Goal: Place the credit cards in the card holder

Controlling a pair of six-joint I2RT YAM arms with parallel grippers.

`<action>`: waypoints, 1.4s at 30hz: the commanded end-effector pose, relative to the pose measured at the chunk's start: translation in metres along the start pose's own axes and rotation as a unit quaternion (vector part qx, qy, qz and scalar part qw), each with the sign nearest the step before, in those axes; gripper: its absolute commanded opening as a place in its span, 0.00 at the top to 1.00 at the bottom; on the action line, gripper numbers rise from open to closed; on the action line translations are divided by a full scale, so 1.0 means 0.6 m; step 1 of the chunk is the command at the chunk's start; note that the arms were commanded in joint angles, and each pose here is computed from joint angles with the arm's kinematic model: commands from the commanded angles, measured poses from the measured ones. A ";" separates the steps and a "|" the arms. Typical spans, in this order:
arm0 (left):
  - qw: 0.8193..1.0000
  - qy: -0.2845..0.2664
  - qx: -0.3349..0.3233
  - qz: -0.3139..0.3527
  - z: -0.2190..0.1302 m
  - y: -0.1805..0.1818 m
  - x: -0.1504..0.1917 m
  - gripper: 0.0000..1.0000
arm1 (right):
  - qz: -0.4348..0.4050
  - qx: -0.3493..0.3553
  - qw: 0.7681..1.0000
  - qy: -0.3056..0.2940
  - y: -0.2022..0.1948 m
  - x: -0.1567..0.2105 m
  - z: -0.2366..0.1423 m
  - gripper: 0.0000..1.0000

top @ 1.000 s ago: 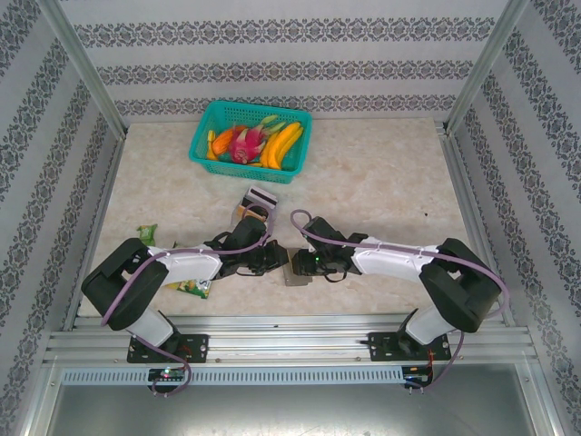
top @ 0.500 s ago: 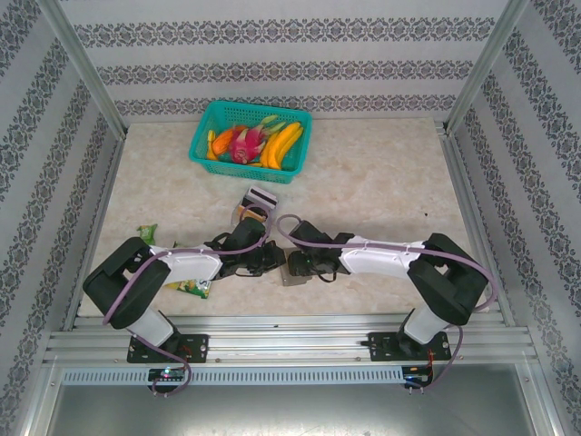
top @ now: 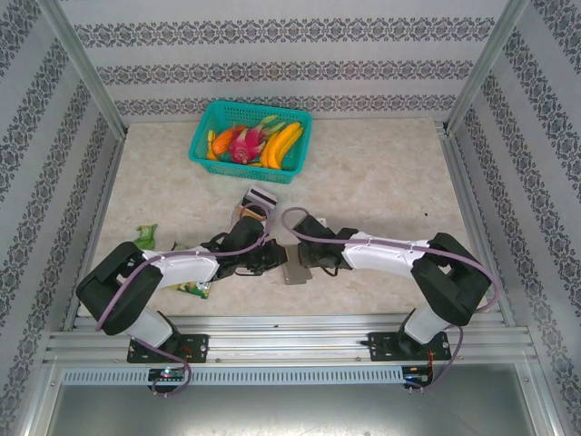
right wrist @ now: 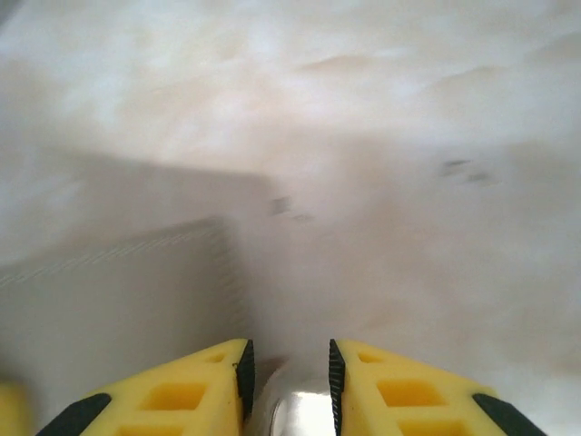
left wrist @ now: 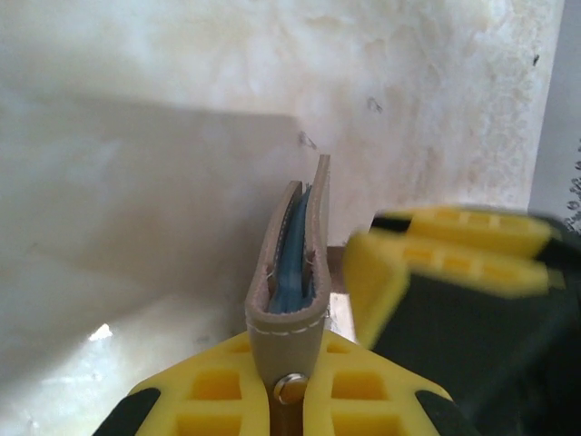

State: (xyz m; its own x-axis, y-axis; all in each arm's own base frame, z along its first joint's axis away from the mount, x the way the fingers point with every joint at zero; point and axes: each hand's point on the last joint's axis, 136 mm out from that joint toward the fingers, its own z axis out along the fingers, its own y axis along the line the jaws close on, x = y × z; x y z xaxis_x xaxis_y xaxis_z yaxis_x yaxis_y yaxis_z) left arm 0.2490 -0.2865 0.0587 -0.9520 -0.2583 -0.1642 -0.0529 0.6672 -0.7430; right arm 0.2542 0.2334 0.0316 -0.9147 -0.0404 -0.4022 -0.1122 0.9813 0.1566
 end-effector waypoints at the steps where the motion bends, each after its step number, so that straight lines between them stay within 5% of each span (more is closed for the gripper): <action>1: 1.000 0.017 0.003 0.019 -0.008 -0.004 0.019 1.00 | 0.005 0.057 0.998 0.003 -0.062 0.008 -0.001 0.71; 10: 1.000 0.015 -0.006 0.023 -0.007 -0.001 0.016 1.00 | -0.004 -0.052 0.998 0.024 0.003 0.008 -0.008 0.68; 19: 1.000 0.010 -0.010 0.025 -0.006 -0.001 0.012 1.00 | 0.000 -0.077 0.996 0.051 0.015 0.024 -0.004 0.72; 27: 1.000 0.002 -0.018 0.025 -0.004 0.002 0.005 0.96 | 0.017 -0.117 0.991 0.068 0.036 0.027 -0.016 0.97; 31: 0.999 -0.015 -0.030 0.038 -0.012 0.001 -0.007 0.82 | 0.028 -0.146 0.988 0.052 0.051 0.007 -0.050 0.99; 36: 0.995 -0.037 -0.089 0.034 -0.041 0.026 -0.022 0.46 | 0.038 -0.168 0.985 0.033 0.067 -0.021 -0.100 1.00; 42: 0.992 -0.063 -0.101 0.031 -0.093 0.022 -0.035 0.31 | 0.059 -0.214 0.975 0.016 0.099 -0.053 -0.145 0.99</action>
State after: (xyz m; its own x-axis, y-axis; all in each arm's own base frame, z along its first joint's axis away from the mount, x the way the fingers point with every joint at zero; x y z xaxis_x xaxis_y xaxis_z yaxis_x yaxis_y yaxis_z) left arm 0.2500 -0.2490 0.0756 -0.9251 -0.2765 -0.2603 -0.0576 0.7798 -0.6234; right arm 0.2416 0.2690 0.1126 -0.9349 0.0215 -0.3541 -0.1727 0.8444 0.5071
